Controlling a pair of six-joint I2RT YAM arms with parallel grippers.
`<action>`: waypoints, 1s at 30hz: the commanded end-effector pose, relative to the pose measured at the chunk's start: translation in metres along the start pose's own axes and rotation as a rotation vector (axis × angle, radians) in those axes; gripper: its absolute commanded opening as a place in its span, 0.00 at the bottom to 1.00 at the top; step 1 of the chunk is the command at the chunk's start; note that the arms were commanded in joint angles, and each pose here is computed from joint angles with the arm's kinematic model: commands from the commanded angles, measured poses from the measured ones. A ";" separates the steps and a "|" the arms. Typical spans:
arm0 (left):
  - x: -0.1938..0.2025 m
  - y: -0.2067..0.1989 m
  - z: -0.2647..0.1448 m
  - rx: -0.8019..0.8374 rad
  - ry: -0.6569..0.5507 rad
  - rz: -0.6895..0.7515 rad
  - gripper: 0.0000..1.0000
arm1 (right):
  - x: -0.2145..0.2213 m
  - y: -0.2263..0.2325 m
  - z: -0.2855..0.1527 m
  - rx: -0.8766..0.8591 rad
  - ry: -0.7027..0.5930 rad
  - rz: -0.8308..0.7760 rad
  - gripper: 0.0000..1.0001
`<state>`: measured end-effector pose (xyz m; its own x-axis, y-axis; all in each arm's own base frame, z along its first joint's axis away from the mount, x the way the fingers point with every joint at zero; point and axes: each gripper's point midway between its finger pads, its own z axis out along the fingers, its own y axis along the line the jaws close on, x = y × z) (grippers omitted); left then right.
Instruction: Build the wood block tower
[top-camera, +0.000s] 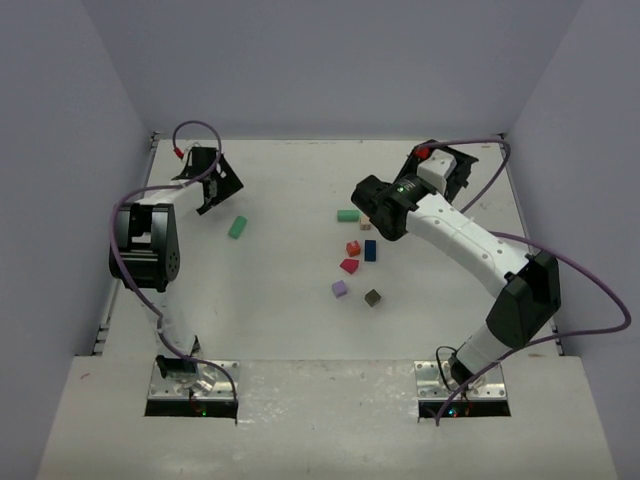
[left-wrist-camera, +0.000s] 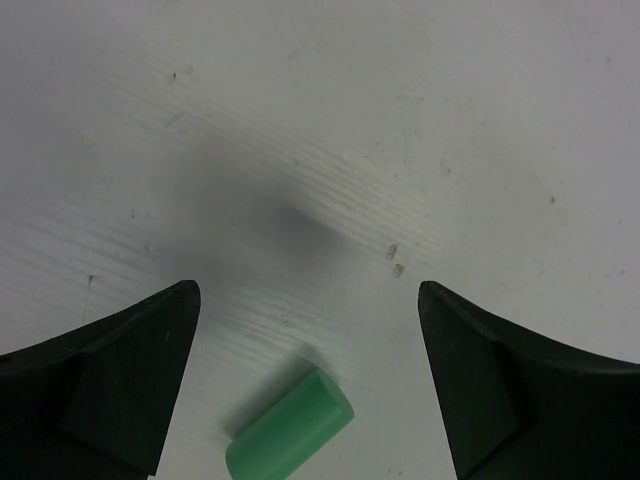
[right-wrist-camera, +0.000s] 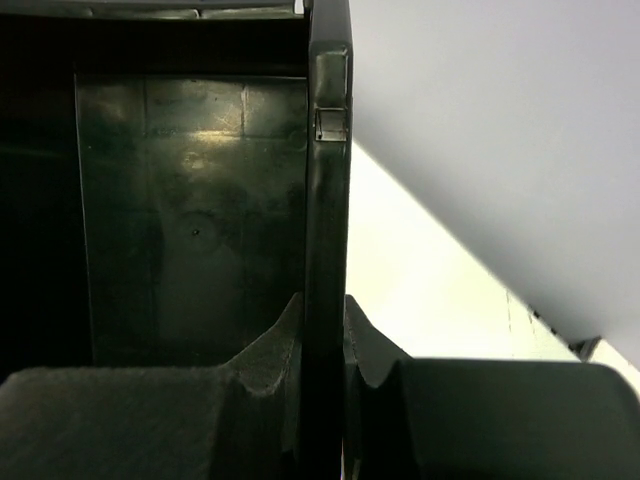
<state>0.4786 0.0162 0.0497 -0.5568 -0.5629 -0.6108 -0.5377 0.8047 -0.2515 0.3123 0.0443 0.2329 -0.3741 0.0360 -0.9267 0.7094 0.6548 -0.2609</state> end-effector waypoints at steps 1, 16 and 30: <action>-0.007 0.004 -0.007 -0.020 0.005 -0.016 0.77 | 0.016 0.028 0.004 -0.052 0.123 0.054 0.00; 0.040 0.030 0.007 -0.107 0.138 -0.023 0.56 | 0.007 0.127 -0.021 -0.853 0.248 0.243 0.00; 0.052 0.032 0.000 -0.075 0.151 -0.014 0.56 | 0.024 0.079 0.174 -0.451 0.343 0.264 0.00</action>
<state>0.4473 0.0148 0.0129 -0.6182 -0.5894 -0.5199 -0.5843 0.7871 -0.1975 0.4254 -0.0023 0.1365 -0.4878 0.4517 -0.7470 0.4827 0.8526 0.2003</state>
